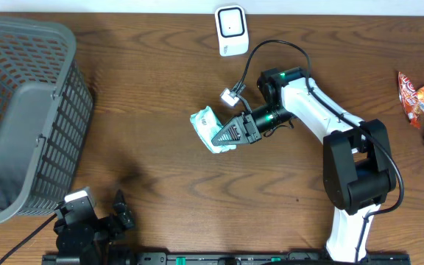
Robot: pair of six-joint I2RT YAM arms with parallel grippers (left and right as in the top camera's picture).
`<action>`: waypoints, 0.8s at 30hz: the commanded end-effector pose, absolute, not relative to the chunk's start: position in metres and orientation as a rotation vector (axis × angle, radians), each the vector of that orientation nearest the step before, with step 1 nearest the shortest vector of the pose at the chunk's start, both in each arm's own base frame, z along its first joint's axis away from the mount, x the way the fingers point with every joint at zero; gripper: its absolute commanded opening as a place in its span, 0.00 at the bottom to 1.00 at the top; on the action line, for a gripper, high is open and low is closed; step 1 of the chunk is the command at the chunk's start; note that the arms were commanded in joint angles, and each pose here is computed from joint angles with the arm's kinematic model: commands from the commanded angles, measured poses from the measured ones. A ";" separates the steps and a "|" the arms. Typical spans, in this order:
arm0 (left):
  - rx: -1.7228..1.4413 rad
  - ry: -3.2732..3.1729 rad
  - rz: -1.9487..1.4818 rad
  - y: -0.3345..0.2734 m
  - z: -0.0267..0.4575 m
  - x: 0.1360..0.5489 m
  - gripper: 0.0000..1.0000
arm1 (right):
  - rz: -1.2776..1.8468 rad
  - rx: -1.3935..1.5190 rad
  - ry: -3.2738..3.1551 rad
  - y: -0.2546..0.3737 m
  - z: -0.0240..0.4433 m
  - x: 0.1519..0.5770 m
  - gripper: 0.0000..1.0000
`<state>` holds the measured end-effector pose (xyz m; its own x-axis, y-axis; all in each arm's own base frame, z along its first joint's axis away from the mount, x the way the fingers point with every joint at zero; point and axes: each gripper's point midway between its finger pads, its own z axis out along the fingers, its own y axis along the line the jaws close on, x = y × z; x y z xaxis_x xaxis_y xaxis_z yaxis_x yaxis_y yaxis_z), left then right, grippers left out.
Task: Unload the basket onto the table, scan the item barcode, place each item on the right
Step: 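Rotate the held wipes packet with the right gripper to turn it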
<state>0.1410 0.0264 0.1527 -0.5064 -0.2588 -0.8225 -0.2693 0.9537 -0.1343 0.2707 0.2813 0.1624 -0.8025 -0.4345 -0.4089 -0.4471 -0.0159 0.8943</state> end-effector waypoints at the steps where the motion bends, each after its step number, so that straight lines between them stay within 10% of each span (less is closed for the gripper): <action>1: -0.375 2.124 0.021 0.027 0.152 0.141 0.99 | 2.032 -0.980 2.098 0.281 0.179 0.272 0.01; 24: -0.375 2.124 0.021 0.027 0.152 0.141 0.99 | 1.924 -1.360 2.090 0.266 0.196 0.206 0.01</action>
<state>0.1410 0.0264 0.1527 -0.5064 -0.2588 -0.8225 -0.2693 0.9537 -0.1343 0.2125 0.2619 0.1896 -0.6739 -0.5741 -0.4651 -0.5226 -0.0746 0.8493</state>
